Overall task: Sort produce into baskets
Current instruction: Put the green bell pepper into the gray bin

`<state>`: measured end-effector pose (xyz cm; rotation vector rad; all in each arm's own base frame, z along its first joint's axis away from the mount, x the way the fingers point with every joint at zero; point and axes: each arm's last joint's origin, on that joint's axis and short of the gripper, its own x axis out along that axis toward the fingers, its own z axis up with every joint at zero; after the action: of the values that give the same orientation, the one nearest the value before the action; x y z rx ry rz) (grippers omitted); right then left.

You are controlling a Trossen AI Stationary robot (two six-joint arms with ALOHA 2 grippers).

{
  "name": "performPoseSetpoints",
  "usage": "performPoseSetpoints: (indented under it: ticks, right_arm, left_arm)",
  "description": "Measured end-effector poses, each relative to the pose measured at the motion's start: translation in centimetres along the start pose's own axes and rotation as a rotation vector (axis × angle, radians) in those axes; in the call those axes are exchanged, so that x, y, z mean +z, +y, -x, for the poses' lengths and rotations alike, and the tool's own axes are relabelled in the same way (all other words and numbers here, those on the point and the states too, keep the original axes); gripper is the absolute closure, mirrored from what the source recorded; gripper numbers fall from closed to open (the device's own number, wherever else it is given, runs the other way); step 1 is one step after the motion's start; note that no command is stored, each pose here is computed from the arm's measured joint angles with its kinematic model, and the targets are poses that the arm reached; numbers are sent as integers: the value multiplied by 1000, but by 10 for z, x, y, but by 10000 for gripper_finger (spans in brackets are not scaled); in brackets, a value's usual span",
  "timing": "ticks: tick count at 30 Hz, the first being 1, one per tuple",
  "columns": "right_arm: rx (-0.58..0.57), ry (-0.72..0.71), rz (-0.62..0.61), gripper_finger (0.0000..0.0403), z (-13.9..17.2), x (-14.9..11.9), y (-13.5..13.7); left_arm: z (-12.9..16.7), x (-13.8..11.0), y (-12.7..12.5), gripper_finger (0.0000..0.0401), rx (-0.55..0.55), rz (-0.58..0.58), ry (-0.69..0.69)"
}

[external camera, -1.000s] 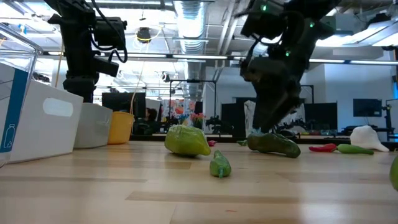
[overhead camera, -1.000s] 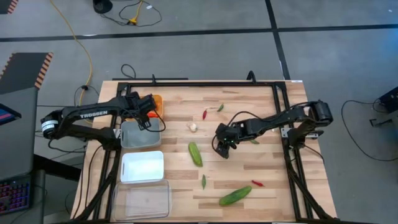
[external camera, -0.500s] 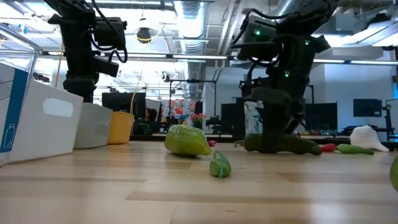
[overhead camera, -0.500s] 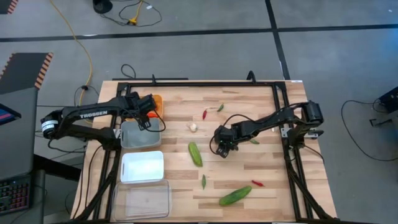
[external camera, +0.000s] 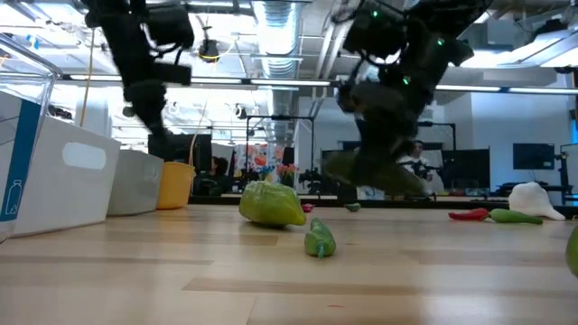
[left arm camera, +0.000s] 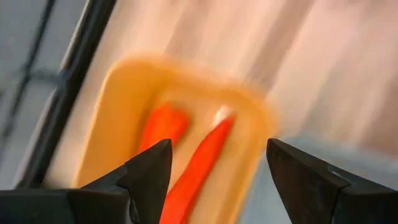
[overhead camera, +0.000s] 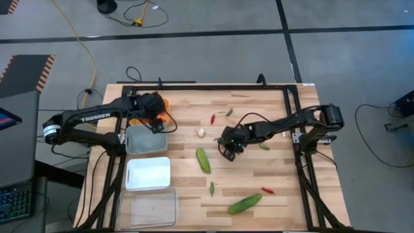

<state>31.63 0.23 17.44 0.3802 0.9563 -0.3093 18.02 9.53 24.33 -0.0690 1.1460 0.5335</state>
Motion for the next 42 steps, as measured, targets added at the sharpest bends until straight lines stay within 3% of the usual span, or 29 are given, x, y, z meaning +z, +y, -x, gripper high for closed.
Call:
performPoseSetpoints:
  ticks: [5,10,15,22,30,42]
  right_arm:
    - [56,-146,103,218,4,15,3]
    - [84,-287,225,223,6,29,7]
    - [112,-456,285,242,12,44,11]
    - [118,-603,322,244,18,58,9]
    - [120,-637,321,242,20,61,9]
    - [130,-672,320,241,22,63,10]
  left_arm:
    - [7,26,-9,151,-255,-11,-278]
    - [19,47,-21,151,-408,-91,-532]
    - [28,56,-35,151,-432,-160,-656]
    - [26,64,-58,151,-466,-220,-704]
    - [11,73,-76,151,-419,-260,-720]
    - [5,86,-83,152,-461,-237,-814]
